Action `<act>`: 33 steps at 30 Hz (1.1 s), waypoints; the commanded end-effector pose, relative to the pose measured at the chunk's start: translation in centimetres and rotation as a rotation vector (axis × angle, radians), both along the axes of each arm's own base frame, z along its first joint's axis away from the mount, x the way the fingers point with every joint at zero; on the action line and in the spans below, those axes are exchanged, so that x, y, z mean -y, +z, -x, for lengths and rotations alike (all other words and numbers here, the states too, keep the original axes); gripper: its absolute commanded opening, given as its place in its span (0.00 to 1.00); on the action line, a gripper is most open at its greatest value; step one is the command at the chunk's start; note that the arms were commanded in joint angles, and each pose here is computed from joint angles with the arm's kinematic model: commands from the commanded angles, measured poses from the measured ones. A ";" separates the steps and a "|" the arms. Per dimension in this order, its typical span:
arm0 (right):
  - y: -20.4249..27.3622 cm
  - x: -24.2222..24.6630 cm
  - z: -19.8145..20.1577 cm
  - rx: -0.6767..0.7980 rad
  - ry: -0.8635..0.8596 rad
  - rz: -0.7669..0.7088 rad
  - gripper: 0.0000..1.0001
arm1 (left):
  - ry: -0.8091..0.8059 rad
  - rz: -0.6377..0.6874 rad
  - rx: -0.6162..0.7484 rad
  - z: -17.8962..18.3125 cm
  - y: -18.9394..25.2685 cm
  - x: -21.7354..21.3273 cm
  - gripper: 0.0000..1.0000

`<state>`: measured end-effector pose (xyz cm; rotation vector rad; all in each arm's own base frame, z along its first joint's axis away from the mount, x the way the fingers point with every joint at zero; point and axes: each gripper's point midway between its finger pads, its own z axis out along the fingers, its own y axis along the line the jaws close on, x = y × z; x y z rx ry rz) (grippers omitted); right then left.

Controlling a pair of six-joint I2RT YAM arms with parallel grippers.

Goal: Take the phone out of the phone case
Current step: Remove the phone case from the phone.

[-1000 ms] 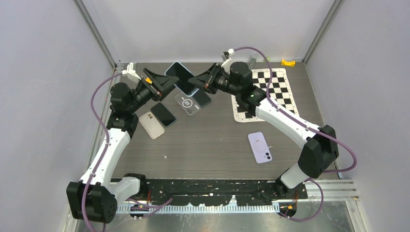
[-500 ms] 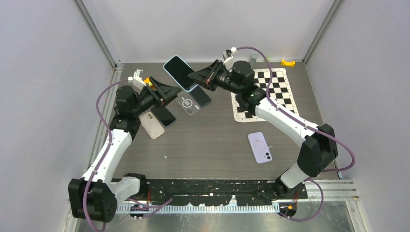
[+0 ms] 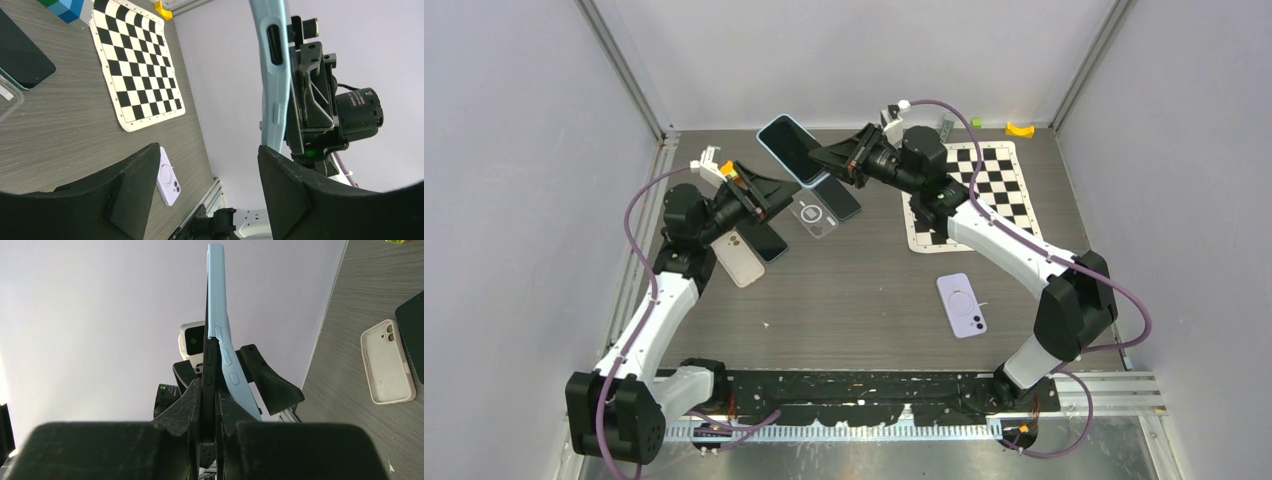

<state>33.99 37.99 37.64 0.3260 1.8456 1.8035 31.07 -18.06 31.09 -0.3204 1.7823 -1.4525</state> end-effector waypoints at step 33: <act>4.1 -1.2 1.1 0.081 0.147 -0.177 0.01 | 0.019 0.142 0.053 -2.8 2.3 0.4 0.63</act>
